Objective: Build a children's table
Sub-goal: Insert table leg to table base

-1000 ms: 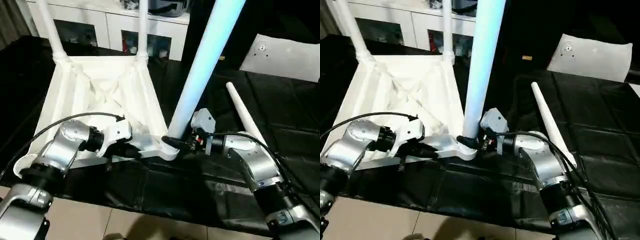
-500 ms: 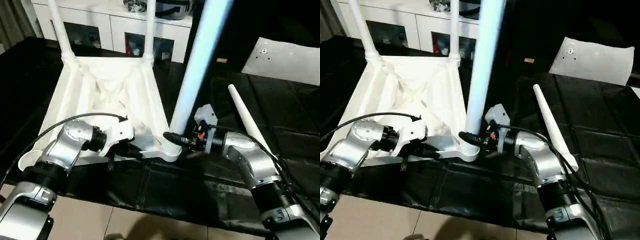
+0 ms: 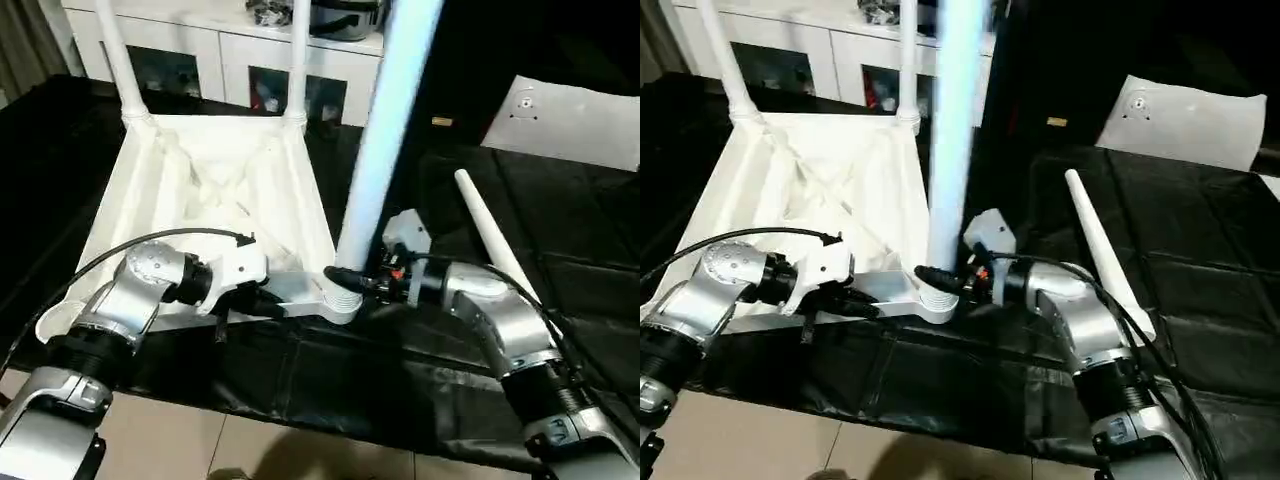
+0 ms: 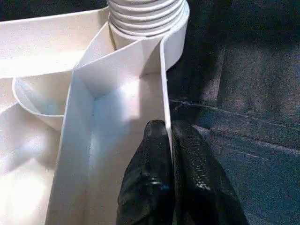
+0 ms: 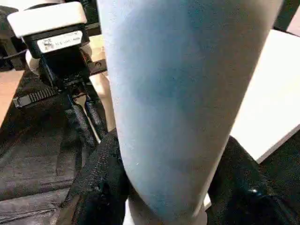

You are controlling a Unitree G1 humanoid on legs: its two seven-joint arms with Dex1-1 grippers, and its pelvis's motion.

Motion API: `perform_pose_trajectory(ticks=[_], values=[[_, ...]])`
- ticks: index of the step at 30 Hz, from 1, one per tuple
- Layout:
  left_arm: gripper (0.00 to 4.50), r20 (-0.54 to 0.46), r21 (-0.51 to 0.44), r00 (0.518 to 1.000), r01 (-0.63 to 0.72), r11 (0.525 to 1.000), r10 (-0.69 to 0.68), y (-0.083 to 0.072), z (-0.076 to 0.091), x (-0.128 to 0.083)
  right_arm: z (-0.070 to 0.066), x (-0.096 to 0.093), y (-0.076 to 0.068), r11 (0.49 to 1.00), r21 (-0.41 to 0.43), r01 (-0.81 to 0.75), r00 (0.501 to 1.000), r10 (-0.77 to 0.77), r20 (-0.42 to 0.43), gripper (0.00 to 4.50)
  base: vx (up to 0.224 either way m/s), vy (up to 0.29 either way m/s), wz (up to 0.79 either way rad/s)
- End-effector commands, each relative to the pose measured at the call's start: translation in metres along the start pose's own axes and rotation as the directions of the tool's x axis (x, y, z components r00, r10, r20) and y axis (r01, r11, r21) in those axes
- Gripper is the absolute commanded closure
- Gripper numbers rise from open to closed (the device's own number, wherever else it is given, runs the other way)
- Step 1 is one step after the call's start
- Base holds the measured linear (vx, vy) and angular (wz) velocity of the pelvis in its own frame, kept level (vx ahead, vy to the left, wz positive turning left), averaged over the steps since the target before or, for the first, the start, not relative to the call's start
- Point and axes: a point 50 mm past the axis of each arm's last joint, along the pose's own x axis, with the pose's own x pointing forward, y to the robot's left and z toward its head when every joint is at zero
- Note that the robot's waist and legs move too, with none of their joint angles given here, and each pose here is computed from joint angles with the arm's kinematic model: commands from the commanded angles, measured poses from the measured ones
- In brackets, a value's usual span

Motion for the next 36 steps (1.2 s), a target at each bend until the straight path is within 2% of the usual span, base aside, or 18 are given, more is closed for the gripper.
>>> perform_pose_trajectory(ticks=[1, 5, 7, 9, 12, 16, 23, 25, 27, 28, 32, 36], values=[[4.5, -0.009, 0.055, 0.999, 0.051, 0.997, -0.05, -0.005, 0.006, 0.011, -0.021, 0.006, 0.009, 0.998, 0.062, -0.007, 0.997, 0.012, -0.079, 2.63, 0.0, 0.0, 0.0], [4.5, -0.014, 0.053, 0.999, 0.042, 0.998, -0.041, -0.005, 0.005, 0.01, -0.024, 0.003, -0.004, 0.972, 0.193, 0.131, 0.991, -0.132, -0.008, 2.63, 0.0, 0.0, 0.0], [4.5, -0.015, 0.052, 0.999, 0.039, 0.998, -0.038, -0.005, 0.004, 0.01, -0.024, 0.001, -0.006, 0.961, 0.231, 0.151, 0.988, -0.157, 0.007, 2.64, 0.0, 0.0, 0.0], [4.5, -0.014, 0.047, 0.999, 0.032, 0.998, -0.031, -0.005, 0.004, 0.009, -0.028, -0.006, -0.01, 0.932, 0.313, 0.184, 0.978, -0.207, 0.041, 2.64, 0.0, 0.0, 0.0], [4.5, -0.014, 0.042, 1.0, 0.024, 0.999, -0.023, -0.005, 0.002, 0.008, -0.034, -0.013, -0.009, 0.912, 0.356, 0.202, 0.971, -0.235, 0.052, 2.64, 0.0, 0.0, 0.0], [4.5, -0.013, 0.035, 1.0, -0.002, 0.999, 0.002, -0.004, 0.001, 0.007, -0.044, -0.022, -0.002, 0.902, 0.37, 0.223, 0.964, -0.261, 0.057, 2.64, 0.0, 0.0, 0.0], [4.5, -0.01, 0.028, 0.999, -0.034, 0.999, 0.035, -0.003, 0.0, 0.006, -0.054, -0.031, 0.011, 0.921, 0.306, 0.239, 0.965, -0.261, 0.03, 2.64, 0.0, 0.0, 0.0], [4.5, -0.009, 0.028, 0.999, -0.035, 0.999, 0.035, -0.004, -0.001, 0.007, -0.056, -0.032, 0.019, 0.954, 0.205, 0.221, 0.975, -0.224, -0.008, 2.64, 0.0, 0.0, 0.0], [4.5, -0.008, 0.029, 0.999, -0.035, 0.999, 0.035, -0.004, -0.001, 0.007, -0.056, -0.032, 0.021, 0.961, 0.175, 0.214, 0.977, -0.214, -0.019, 2.64, 0.0, 0.0, 0.0], [4.5, -0.007, 0.031, 0.999, -0.034, 0.999, 0.034, -0.004, -0.001, 0.007, -0.055, -0.03, 0.024, 0.976, 0.116, 0.185, 0.982, -0.182, -0.042, 2.64, 0.0, 0.0, 0.0], [4.5, -0.006, 0.039, 1.0, -0.029, 0.999, 0.03, -0.004, 0.0, 0.008, -0.053, -0.024, 0.027, 0.991, 0.044, 0.126, 0.989, -0.122, -0.086, 2.64, 0.0, 0.0, 0.0], [4.5, -0.012, 0.052, 1.0, -0.019, 0.998, 0.019, -0.005, 0.001, 0.008, -0.055, -0.017, 0.031, 0.998, 0.031, 0.053, 0.99, -0.049, -0.134, 2.64, 0.0, 0.0, 0.0]])
